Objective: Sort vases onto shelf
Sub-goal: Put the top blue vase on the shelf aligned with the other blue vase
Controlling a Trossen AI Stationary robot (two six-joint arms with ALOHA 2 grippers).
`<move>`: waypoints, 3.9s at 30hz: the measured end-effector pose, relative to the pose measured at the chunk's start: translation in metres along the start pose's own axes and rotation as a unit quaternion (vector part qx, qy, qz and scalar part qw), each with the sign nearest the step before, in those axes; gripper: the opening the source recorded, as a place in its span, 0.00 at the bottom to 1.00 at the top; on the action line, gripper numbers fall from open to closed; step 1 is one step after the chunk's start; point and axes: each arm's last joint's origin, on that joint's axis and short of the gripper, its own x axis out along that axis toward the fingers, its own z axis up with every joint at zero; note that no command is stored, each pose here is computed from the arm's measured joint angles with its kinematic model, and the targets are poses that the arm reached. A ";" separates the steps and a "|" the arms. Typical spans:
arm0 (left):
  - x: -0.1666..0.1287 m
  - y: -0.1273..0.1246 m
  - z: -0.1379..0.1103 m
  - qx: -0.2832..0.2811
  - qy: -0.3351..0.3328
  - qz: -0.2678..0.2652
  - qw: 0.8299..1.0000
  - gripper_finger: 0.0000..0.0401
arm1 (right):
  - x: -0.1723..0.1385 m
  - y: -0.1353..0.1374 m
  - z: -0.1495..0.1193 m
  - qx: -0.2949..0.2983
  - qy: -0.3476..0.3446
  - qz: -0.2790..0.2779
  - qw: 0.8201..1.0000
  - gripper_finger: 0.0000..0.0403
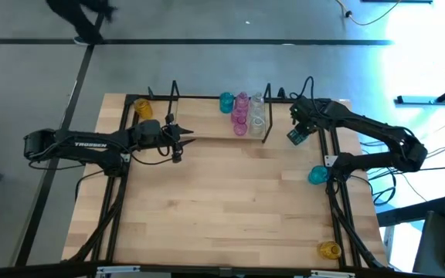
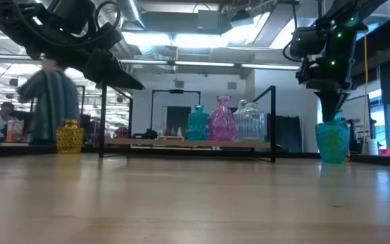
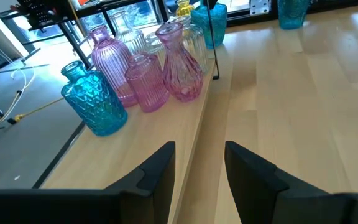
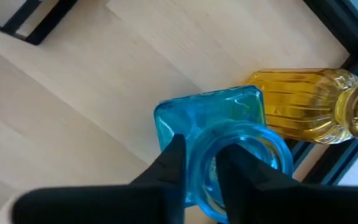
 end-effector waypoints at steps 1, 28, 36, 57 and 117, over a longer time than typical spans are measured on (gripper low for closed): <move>0.000 0.000 0.000 0.000 0.000 0.000 1.000 0.33 | 0.000 0.000 0.000 -0.003 0.001 -0.001 1.000 0.11; 0.000 0.000 0.001 0.000 -0.004 0.001 1.000 0.33 | -0.068 0.094 -0.041 -0.128 -0.025 0.132 0.983 0.03; 0.000 0.000 0.001 0.000 -0.005 0.001 1.000 0.33 | -0.078 0.131 -0.049 -0.183 -0.090 0.206 0.957 0.04; 0.000 0.001 0.003 0.000 -0.014 0.007 1.000 0.33 | -0.082 0.209 -0.002 -0.337 -0.136 0.223 0.905 0.03; 0.000 -0.002 0.000 -0.013 -0.007 -0.025 1.000 0.33 | -0.056 0.264 0.096 -0.396 -0.090 0.170 0.898 0.49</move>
